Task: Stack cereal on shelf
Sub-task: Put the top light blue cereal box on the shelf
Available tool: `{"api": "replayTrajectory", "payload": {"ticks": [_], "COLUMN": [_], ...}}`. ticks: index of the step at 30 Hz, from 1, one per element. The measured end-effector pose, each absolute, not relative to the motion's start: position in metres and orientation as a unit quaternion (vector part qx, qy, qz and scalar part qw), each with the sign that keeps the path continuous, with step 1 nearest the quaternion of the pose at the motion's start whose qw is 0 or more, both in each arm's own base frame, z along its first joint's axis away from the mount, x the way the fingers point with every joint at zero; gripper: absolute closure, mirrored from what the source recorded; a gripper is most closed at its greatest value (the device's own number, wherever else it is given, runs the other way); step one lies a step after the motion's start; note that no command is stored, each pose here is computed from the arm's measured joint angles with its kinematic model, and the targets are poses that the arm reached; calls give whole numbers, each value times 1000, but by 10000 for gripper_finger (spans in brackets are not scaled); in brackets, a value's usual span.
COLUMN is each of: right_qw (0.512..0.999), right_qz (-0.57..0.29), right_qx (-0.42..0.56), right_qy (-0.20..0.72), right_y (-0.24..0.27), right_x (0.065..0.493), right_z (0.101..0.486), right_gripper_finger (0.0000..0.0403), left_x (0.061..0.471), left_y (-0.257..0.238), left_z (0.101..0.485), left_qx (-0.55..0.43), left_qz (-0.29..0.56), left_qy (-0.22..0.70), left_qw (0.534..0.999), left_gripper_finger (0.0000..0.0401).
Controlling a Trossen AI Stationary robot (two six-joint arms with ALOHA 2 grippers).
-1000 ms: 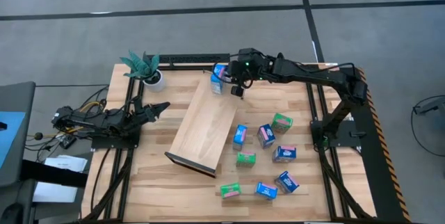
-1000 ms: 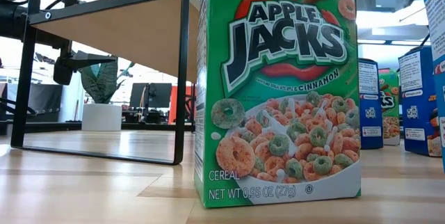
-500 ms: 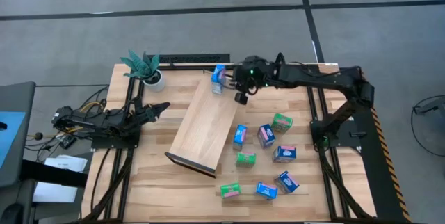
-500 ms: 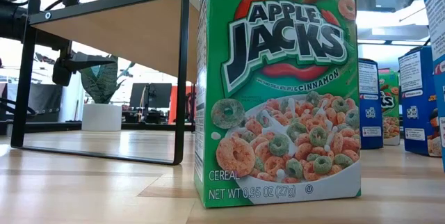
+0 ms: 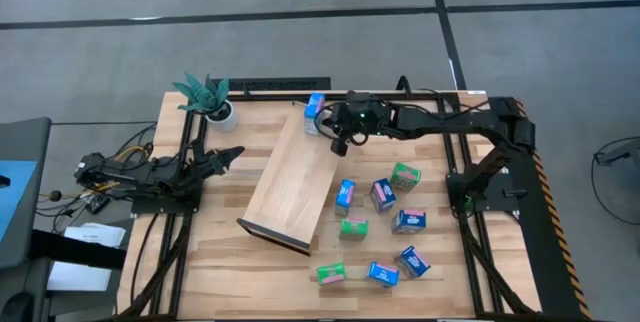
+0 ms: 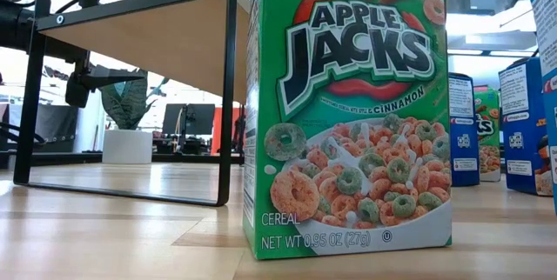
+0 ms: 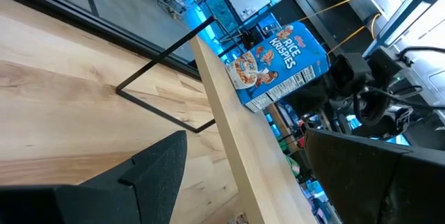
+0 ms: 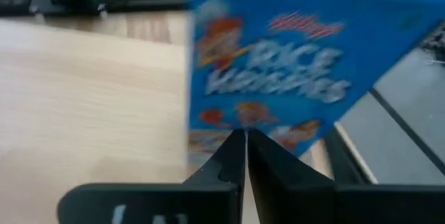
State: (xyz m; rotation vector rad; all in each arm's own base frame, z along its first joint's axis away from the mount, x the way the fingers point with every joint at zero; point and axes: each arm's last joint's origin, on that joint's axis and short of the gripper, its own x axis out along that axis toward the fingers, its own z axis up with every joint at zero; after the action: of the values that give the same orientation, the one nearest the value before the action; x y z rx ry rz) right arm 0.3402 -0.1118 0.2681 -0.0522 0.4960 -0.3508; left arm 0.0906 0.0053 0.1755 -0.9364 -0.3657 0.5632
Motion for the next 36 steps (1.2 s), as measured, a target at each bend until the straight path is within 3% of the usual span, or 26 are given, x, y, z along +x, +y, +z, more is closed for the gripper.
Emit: {"api": "replayTrajectory", "payload": {"ticks": [36], "right_qw": [965], "right_qz": [-170], "right_qx": [-24], "right_qy": [198], "right_y": [-121], "right_x": [355], "right_z": [259], "right_gripper_finger": [379], "left_x": [91], "left_y": [5], "left_z": [174], "left_qx": [-446], "left_qz": [271], "left_qy": [-171], "left_qw": [836], "left_gripper_finger": [121]}}
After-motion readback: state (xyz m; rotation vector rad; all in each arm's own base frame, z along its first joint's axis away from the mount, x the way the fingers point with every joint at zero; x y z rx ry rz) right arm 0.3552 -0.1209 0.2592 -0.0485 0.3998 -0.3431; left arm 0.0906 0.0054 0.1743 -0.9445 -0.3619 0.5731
